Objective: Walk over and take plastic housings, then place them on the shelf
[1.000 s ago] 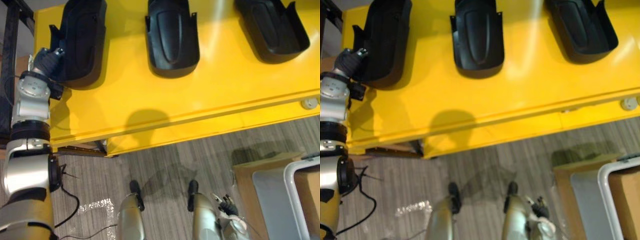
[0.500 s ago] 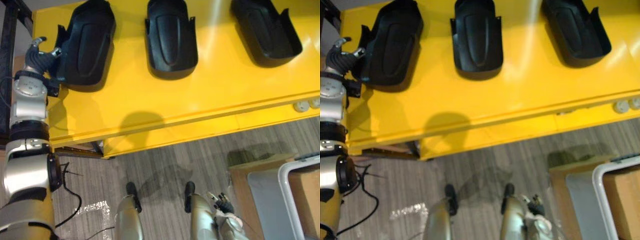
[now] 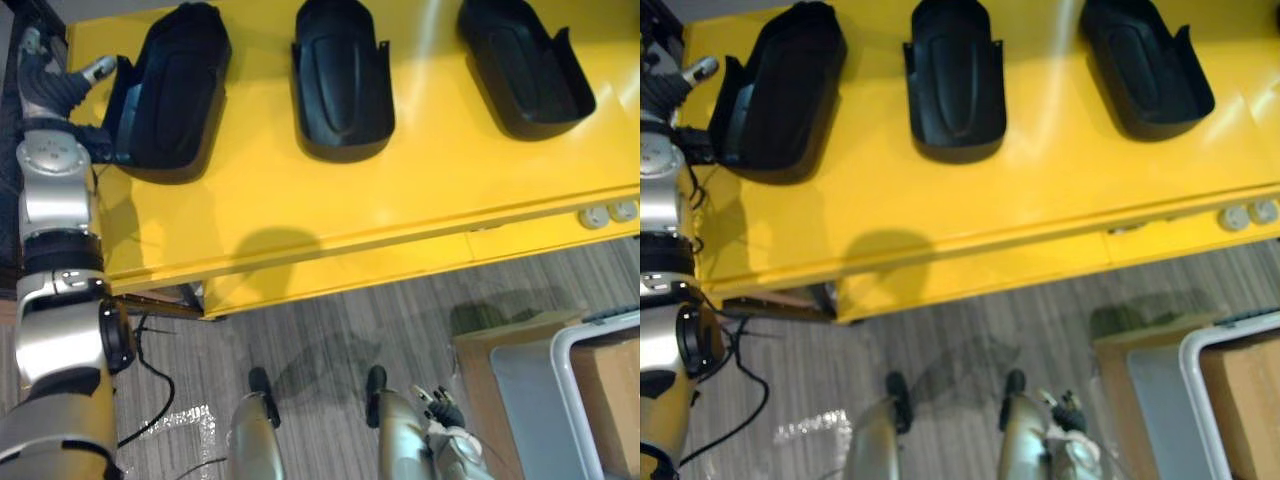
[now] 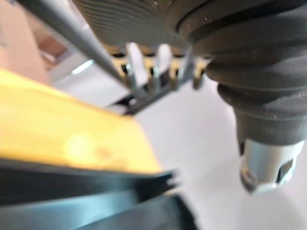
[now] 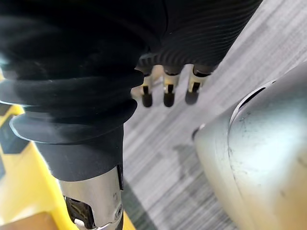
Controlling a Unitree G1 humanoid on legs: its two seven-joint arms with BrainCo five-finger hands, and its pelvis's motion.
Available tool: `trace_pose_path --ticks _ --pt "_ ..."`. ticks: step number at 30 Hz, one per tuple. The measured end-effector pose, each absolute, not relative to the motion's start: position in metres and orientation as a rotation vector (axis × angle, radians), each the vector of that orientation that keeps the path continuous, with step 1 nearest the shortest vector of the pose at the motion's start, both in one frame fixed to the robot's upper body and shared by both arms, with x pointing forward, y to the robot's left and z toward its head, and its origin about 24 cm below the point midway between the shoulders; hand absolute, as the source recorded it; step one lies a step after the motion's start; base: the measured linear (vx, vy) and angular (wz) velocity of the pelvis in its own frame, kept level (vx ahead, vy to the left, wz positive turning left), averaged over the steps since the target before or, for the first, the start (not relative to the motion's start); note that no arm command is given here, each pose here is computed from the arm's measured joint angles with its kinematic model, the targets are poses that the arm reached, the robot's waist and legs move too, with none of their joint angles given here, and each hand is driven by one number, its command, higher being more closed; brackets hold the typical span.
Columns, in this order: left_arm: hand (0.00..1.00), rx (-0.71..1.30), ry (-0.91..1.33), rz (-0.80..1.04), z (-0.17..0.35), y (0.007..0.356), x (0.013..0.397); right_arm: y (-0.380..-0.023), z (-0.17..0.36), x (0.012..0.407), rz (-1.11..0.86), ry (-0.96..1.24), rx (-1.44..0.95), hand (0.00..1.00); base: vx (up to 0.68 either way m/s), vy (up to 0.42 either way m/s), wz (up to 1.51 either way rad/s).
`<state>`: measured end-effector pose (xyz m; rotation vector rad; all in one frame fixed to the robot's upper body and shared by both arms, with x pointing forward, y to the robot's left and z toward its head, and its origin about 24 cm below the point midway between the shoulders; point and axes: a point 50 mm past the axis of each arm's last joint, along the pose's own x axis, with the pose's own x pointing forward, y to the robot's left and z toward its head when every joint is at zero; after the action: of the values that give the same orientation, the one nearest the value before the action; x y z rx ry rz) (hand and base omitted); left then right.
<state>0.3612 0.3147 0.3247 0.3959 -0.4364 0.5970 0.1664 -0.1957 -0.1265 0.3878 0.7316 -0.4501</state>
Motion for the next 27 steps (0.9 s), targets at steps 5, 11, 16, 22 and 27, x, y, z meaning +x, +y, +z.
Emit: trace_pose_path --ticks 5,11,16,22,27 --pt "0.0 0.399 -0.661 0.595 0.357 0.291 0.343 -0.197 -0.127 0.164 -0.464 0.736 0.384 0.0 -0.02 0.005 0.05" --pt "0.0 0.32 -0.923 0.614 0.319 0.256 0.296 -0.213 -0.127 0.153 -0.531 0.724 0.339 0.0 0.01 0.007 0.01" --pt "0.0 0.213 -0.931 0.659 0.266 0.243 0.27 -0.22 -0.127 0.146 -0.579 0.722 0.298 0.0 0.0 -0.01 -0.02" --pt "0.0 0.245 -0.82 0.727 0.235 0.256 0.266 -0.219 -0.13 0.143 -0.573 0.738 0.276 0.0 0.0 -0.012 -0.04" --pt "0.0 0.256 -0.748 0.822 0.219 0.279 0.257 -0.22 -0.129 0.143 -0.56 0.74 0.249 0.0 0.0 -0.003 -0.01"
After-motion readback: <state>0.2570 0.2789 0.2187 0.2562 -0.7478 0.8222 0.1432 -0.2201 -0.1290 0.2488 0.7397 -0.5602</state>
